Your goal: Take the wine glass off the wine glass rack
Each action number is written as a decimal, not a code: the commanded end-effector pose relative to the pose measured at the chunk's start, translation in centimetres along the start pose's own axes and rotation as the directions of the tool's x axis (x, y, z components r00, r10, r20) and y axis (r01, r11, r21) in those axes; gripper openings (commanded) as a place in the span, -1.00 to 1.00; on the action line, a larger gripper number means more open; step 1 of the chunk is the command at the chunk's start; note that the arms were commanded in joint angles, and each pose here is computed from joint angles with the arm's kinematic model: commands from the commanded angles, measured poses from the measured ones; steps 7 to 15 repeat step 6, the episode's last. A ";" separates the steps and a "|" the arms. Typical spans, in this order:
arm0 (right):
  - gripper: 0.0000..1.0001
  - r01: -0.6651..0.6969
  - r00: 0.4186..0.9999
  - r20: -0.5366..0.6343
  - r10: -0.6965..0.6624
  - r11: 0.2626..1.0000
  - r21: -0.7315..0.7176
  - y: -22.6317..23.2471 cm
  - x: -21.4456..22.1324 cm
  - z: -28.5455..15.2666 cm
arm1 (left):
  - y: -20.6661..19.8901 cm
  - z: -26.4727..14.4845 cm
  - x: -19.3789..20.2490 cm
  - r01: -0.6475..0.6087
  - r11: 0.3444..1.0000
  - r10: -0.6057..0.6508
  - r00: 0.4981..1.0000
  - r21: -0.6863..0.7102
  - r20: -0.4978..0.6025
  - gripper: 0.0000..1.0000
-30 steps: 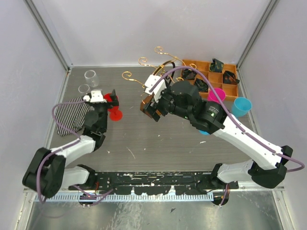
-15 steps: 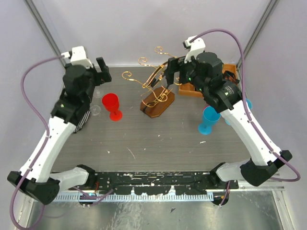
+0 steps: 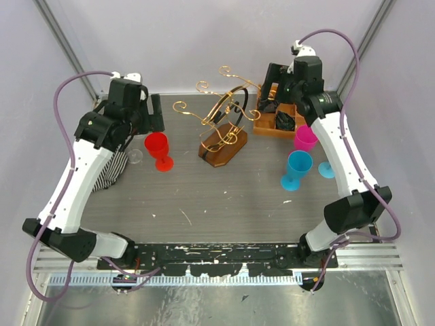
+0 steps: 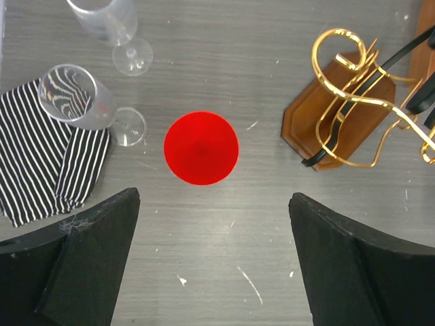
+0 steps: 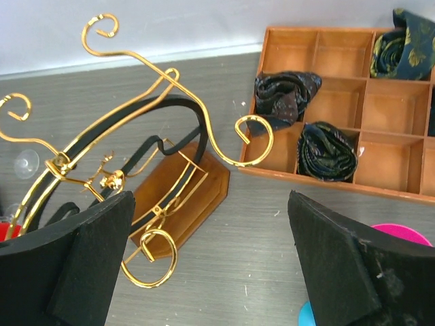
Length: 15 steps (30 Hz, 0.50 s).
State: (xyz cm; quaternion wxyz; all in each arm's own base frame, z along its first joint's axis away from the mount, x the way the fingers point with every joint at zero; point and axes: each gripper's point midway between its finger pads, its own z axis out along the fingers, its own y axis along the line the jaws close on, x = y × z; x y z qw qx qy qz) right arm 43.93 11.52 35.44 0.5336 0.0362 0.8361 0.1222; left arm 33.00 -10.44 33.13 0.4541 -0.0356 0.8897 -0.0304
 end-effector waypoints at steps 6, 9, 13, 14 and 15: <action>1.00 -0.007 0.999 0.049 0.008 1.000 -0.021 0.4 -1.6 -1.8 | -1.2 -0.5 0.1 -0.007 0.998 0.009 0.999 0.060 -0.041 0.96; 1.00 -0.007 0.999 0.049 0.008 1.000 -0.021 0.4 -1.6 -1.8 | -1.2 -0.5 0.1 -0.007 0.998 0.009 0.999 0.060 -0.041 0.96; 1.00 -0.007 0.999 0.049 0.008 1.000 -0.021 0.4 -1.6 -1.8 | -1.2 -0.5 0.1 -0.007 0.998 0.009 0.999 0.060 -0.041 0.96; 1.00 -0.007 0.999 0.049 0.008 1.000 -0.021 0.4 -1.6 -1.8 | -1.2 -0.5 0.1 -0.007 0.998 0.009 0.999 0.060 -0.041 0.96; 1.00 -0.007 0.999 0.049 0.008 1.000 -0.021 0.4 -1.6 -1.8 | -1.2 -0.5 0.1 -0.007 0.998 0.009 0.999 0.060 -0.041 0.96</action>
